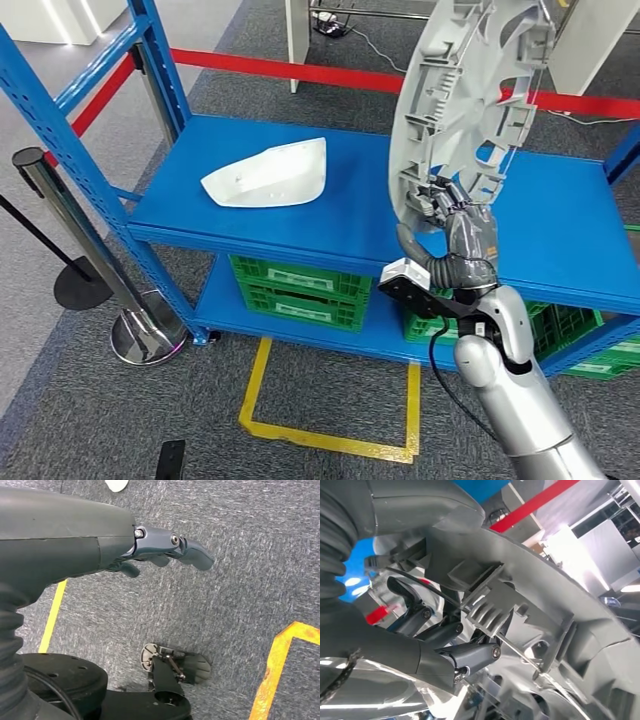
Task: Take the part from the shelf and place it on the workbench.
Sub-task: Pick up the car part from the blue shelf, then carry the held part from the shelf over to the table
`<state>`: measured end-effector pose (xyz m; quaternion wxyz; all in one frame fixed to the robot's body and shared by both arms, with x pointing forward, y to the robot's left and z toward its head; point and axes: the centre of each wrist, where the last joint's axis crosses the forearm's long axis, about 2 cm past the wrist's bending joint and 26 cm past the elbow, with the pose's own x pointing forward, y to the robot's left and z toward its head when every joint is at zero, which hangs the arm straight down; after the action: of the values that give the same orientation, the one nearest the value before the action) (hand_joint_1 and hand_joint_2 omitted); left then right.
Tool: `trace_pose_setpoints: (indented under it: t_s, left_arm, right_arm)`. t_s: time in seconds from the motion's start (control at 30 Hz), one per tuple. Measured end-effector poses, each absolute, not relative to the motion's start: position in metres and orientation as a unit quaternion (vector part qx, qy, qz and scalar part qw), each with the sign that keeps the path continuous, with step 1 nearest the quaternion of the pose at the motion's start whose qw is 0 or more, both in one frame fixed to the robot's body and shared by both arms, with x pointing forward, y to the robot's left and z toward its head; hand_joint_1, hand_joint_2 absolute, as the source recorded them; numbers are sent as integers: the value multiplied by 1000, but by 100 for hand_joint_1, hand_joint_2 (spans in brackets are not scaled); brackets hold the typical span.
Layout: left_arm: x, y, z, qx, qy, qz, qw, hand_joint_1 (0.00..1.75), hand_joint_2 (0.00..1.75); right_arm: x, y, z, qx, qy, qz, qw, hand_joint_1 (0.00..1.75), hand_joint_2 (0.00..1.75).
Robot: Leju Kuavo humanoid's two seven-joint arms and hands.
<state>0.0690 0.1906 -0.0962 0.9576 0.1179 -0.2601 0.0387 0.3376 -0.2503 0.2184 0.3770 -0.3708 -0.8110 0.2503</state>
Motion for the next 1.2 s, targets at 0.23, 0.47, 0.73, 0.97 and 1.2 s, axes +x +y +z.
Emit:
trace_pose_setpoints:
  t_s: [0.23,0.47,0.73,0.97,1.2]
  left_arm:
    - [70,191,-96,125,-261,44,956,0,175]
    - [71,191,-96,130,-262,45,955,0,175]
    - [74,190,-95,132,-264,46,954,0,175]
    - [75,189,-95,130,-264,50,954,0,175]
    - [74,190,-95,131,-264,50,954,0,175]
  right_arm:
    - [341,-248,224,-359,-821,260,359,175,175]
    - [341,-246,224,-350,-824,269,356,175,175]
    - [341,-248,224,-345,-826,273,352,175,175]
    - [340,-252,223,-339,-828,275,352,175,175]
    - [339,-252,225,-320,-836,275,351,175,175]
